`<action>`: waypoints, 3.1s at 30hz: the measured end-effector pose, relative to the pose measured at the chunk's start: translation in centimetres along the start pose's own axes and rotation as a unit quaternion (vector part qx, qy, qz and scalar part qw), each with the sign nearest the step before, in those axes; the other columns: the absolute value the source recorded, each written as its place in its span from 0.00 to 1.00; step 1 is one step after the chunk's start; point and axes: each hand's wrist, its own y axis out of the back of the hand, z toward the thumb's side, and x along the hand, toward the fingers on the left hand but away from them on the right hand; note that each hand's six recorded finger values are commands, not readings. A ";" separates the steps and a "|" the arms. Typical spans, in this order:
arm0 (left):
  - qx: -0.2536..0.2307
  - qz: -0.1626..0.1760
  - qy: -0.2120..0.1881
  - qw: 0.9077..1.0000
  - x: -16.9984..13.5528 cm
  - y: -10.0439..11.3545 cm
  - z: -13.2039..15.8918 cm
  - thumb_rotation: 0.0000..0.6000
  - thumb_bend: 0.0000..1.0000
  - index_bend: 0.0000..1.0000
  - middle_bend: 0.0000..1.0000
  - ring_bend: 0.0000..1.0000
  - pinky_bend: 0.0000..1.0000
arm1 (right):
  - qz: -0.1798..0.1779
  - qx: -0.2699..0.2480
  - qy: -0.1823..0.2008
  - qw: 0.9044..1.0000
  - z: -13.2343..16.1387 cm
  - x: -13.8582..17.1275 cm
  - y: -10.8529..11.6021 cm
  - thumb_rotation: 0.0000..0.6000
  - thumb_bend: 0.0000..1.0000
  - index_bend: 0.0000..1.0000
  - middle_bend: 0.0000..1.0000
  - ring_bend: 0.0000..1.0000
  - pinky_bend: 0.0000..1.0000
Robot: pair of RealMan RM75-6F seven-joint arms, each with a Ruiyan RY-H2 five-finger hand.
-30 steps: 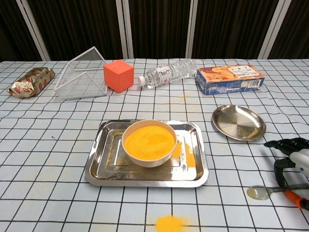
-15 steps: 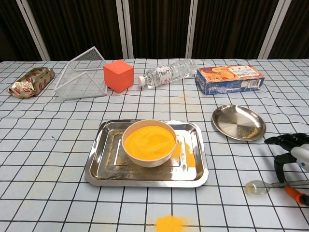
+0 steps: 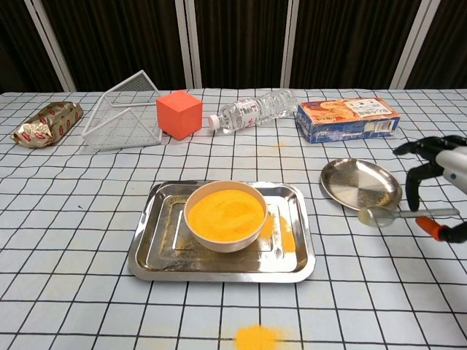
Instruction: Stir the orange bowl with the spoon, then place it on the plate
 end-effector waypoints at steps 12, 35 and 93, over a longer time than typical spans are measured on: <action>-0.013 -0.004 0.000 1.000 0.1 0.1 -0.1 1.00 0.00 0.00 0.00 0.00 0.02 | -0.029 0.003 0.006 1.000 4.0 -4.2 4.1 1.00 0.47 0.58 0.14 0.00 0.00; -0.047 -0.011 0.007 0.999 0.3 0.4 -0.5 1.00 0.00 0.00 0.00 0.00 0.02 | 0.004 0.006 0.044 0.999 15.3 -6.9 1.0 1.00 0.48 0.58 0.14 0.00 0.00; -0.057 -0.011 0.004 0.998 0.3 0.7 -0.4 1.00 0.00 0.00 0.00 0.00 0.02 | 0.009 0.015 0.030 0.999 16.0 -5.8 1.0 1.00 0.46 0.34 0.14 0.00 0.00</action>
